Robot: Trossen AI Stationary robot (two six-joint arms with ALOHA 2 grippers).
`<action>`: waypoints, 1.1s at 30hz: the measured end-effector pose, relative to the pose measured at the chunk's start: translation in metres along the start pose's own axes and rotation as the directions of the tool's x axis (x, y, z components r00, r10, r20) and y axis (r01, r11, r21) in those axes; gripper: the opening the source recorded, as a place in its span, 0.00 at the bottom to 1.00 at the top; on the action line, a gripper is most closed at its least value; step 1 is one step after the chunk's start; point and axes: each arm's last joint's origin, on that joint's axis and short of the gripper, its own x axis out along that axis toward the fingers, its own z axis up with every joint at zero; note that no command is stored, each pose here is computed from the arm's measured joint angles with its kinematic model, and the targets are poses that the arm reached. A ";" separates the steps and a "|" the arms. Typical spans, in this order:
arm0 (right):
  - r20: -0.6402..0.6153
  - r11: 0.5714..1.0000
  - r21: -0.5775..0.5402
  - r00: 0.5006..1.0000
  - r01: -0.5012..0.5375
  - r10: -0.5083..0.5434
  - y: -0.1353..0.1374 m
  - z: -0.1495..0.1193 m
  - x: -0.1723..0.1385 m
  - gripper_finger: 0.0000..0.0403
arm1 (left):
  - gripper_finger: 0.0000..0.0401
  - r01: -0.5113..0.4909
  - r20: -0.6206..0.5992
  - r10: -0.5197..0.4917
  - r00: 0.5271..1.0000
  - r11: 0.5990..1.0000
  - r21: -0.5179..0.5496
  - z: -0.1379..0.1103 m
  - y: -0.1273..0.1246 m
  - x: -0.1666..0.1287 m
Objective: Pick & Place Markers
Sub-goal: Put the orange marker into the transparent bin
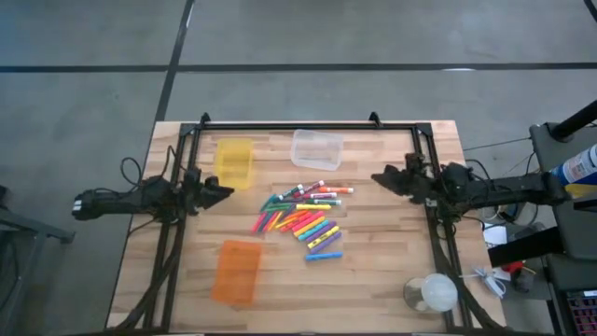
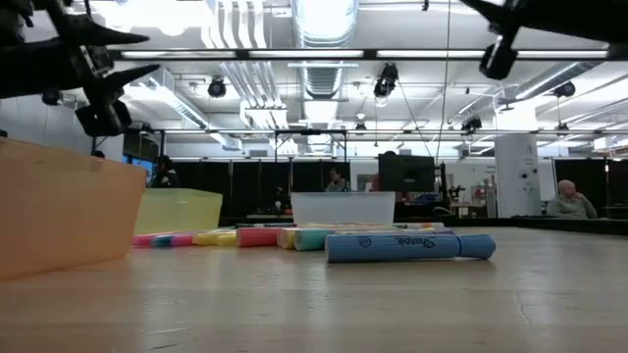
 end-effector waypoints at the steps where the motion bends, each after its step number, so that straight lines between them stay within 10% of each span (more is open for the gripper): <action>1: -0.047 0.999 -0.020 0.998 0.034 -0.035 0.001 0.000 0.007 0.13 | 0.36 0.001 0.037 0.001 0.999 0.998 -0.064 0.002 -0.001 0.000; 4: -0.223 0.980 -0.093 0.955 0.177 -0.193 0.001 -0.003 0.023 0.13 | 0.36 0.008 0.144 0.020 0.989 0.982 -0.190 0.007 -0.003 0.000; 9: -0.458 0.876 -0.308 0.750 0.371 -0.478 -0.005 -0.010 0.043 0.17 | 0.36 0.056 0.259 0.004 0.966 0.973 -0.225 0.014 -0.008 -0.002; 25: -0.528 0.550 -0.829 0.183 0.101 -0.829 -0.052 -0.020 0.138 0.41 | 0.36 0.162 0.279 -0.044 0.959 0.895 -0.415 0.017 -0.014 -0.002; 33: -0.502 0.498 -0.863 -0.037 0.088 -0.864 -0.110 -0.016 0.156 0.36 | 0.36 0.199 0.248 -0.101 0.964 0.891 -0.408 0.022 -0.024 -0.002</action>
